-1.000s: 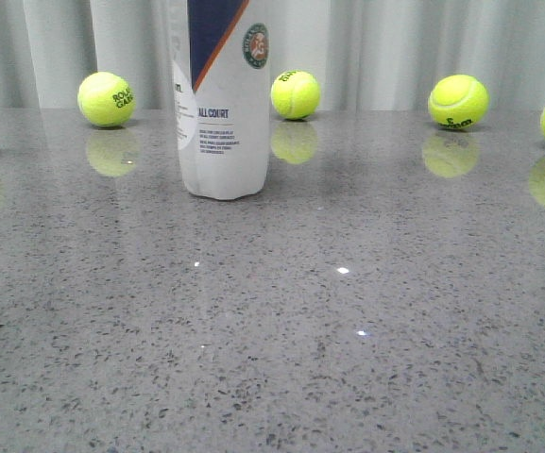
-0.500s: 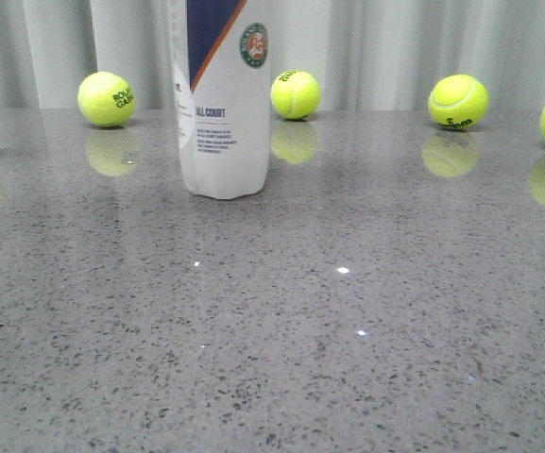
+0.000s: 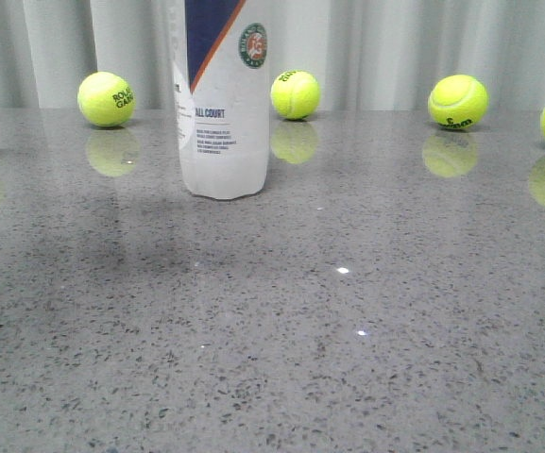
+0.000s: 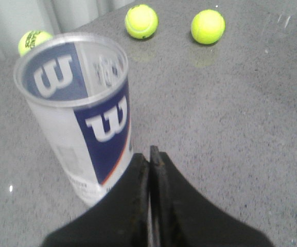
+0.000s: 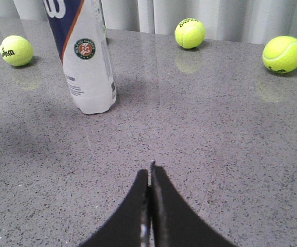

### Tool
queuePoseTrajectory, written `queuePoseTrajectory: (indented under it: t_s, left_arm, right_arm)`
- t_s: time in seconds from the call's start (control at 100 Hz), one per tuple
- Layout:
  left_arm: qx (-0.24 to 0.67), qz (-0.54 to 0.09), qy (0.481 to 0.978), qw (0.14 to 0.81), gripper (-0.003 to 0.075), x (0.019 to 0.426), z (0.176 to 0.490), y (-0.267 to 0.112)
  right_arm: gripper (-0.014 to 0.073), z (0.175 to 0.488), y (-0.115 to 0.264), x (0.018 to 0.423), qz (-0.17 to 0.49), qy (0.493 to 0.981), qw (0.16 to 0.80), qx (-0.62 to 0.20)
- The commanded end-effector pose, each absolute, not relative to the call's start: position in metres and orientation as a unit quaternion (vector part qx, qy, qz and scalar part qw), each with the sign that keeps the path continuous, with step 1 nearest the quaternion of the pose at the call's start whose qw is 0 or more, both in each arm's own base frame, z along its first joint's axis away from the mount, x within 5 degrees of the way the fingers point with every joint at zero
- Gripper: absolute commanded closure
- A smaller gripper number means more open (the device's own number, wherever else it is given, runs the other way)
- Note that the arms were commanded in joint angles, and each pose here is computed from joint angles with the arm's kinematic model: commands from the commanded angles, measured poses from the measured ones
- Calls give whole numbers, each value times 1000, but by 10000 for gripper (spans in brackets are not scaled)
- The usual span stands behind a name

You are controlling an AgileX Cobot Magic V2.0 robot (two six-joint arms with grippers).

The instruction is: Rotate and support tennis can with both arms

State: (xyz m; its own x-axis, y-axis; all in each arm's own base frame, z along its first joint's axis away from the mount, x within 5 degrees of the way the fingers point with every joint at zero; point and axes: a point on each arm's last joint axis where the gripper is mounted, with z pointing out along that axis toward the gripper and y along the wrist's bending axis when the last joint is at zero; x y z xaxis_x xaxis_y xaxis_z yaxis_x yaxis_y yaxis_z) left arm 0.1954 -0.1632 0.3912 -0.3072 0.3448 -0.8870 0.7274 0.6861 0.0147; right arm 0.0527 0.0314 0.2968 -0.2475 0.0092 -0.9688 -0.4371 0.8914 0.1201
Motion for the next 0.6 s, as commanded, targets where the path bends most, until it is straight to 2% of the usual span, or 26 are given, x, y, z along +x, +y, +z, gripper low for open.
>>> queuePoseTrajectory:
  t_s: [0.0,0.23,0.59]
  left_arm:
    - [307,-220,756,535,739,181,399,-150]
    - [307,-187,767,531,739,161,369,-124]
    - [247,-116,773,572,739,141,361,-72]
  right_arm:
    - [656,311,31,54,192,742,630,-126]
    - [656,311,31,54,192,742,630,-126]
    - [656,311,31,54,192,742,630,-126]
